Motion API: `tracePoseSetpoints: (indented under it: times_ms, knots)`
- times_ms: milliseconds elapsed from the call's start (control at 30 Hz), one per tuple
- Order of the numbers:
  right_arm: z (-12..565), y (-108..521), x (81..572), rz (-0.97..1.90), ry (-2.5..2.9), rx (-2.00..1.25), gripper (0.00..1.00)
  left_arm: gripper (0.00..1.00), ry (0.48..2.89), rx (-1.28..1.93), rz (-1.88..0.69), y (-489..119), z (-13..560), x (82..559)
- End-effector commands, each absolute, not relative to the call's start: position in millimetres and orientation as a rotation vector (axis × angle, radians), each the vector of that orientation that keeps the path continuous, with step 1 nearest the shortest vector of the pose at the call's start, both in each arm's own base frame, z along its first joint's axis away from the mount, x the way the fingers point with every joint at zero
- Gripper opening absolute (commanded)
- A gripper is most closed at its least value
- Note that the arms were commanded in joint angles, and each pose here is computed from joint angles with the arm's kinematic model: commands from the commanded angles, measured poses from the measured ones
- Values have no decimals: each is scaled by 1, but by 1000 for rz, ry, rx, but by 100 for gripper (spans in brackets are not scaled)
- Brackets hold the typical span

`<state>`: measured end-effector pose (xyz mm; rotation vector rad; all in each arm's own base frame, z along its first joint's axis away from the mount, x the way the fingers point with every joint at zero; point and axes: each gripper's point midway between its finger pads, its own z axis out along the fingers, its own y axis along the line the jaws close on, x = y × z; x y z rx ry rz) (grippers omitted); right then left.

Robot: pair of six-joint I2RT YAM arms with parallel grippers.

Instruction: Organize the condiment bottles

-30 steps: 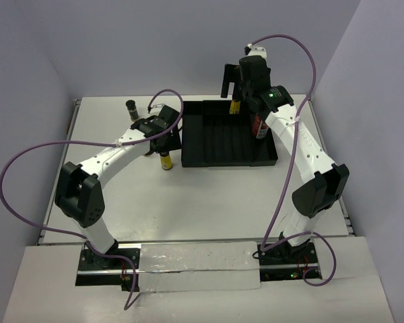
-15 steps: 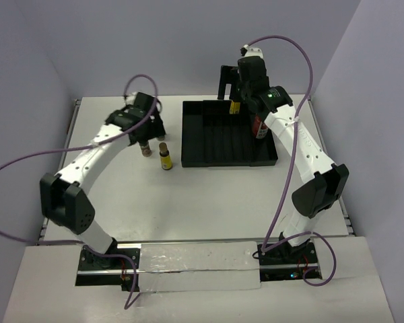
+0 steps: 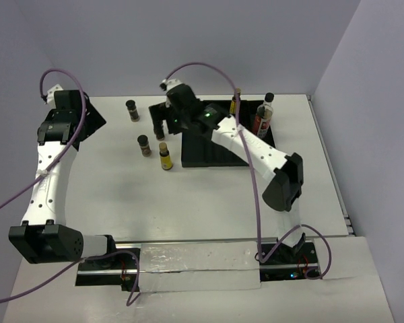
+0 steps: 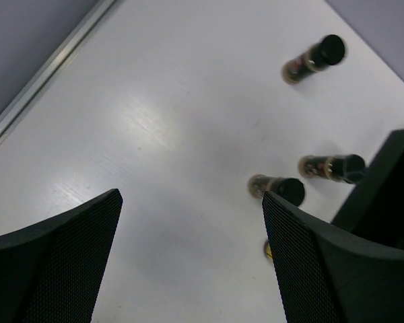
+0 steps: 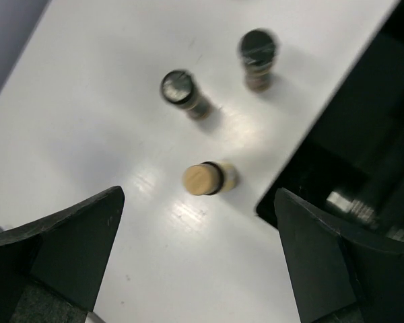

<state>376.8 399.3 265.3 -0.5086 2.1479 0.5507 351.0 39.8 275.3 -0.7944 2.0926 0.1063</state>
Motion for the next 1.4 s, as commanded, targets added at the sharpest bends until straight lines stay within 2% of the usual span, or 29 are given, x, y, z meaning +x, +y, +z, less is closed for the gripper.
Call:
tracePoseSetpoints:
  times_ms: [0,267,567,733,900,1033,1367]
  knots:
    - [260,432,357,623,2151,-599,100,93,2093,-832,110,56,272,338]
    - [206,438,360,476,2214,-602,100,93,2102,-828,78,52,266,337]
    - [181,435,375,373,2227,-565,94,93,2118,-819,61,49,259,337]
    - [169,441,377,372,2245,-580,85,93,2121,-818,55,48,258,336]
    - [161,442,377,365,2259,-587,67,93,2129,-818,55,47,254,336]
    - [157,441,377,361,2269,-591,60,93,2131,-817,54,47,253,336]
    - [158,445,379,366,2264,-591,55,93,2139,-819,55,47,250,336]
